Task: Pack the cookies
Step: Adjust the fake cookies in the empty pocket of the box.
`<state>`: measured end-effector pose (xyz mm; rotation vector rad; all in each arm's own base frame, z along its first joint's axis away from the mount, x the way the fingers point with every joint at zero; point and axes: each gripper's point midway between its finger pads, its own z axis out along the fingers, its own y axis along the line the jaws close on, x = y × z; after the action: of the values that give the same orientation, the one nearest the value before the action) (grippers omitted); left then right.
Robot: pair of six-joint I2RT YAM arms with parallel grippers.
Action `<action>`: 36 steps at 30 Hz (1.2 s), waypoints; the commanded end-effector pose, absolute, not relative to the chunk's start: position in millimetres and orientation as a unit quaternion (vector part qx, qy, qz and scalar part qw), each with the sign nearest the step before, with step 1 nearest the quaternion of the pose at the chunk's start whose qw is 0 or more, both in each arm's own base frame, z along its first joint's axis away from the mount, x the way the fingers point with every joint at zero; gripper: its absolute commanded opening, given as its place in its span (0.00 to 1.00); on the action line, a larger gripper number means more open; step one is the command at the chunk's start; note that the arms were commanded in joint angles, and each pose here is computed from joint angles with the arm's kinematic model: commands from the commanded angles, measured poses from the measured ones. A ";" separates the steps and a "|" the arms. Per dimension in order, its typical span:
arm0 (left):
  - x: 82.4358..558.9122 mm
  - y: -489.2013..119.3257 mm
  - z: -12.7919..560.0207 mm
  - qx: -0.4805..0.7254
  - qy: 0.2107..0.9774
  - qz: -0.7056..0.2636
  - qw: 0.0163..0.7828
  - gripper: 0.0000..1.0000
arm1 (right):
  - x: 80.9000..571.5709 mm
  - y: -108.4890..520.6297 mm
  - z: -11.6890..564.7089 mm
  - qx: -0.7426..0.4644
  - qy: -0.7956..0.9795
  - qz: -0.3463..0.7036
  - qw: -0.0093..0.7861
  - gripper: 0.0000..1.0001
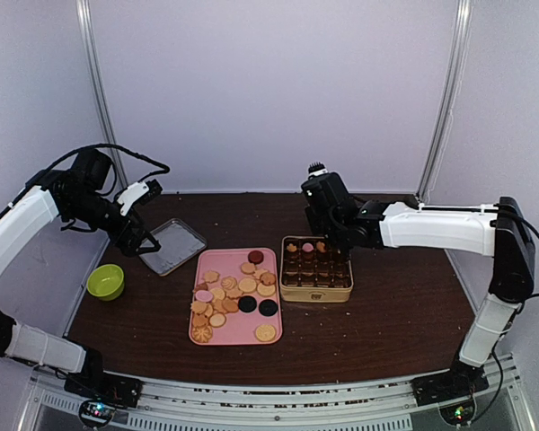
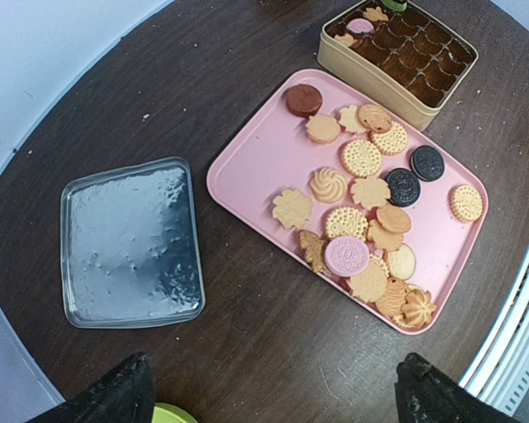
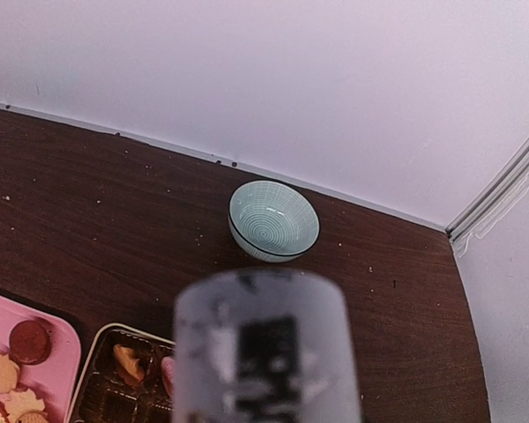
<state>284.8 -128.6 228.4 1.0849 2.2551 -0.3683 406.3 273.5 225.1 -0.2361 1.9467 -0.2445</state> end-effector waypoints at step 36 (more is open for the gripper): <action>286.0 -126.3 236.4 0.408 0.847 -0.141 0.311 0.98 | 390.2 279.8 235.3 -0.350 0.790 0.036 0.502 0.00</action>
<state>284.9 -125.5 228.2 1.0735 2.2633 -0.3660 391.9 279.7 232.5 -0.8053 1.9393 0.0889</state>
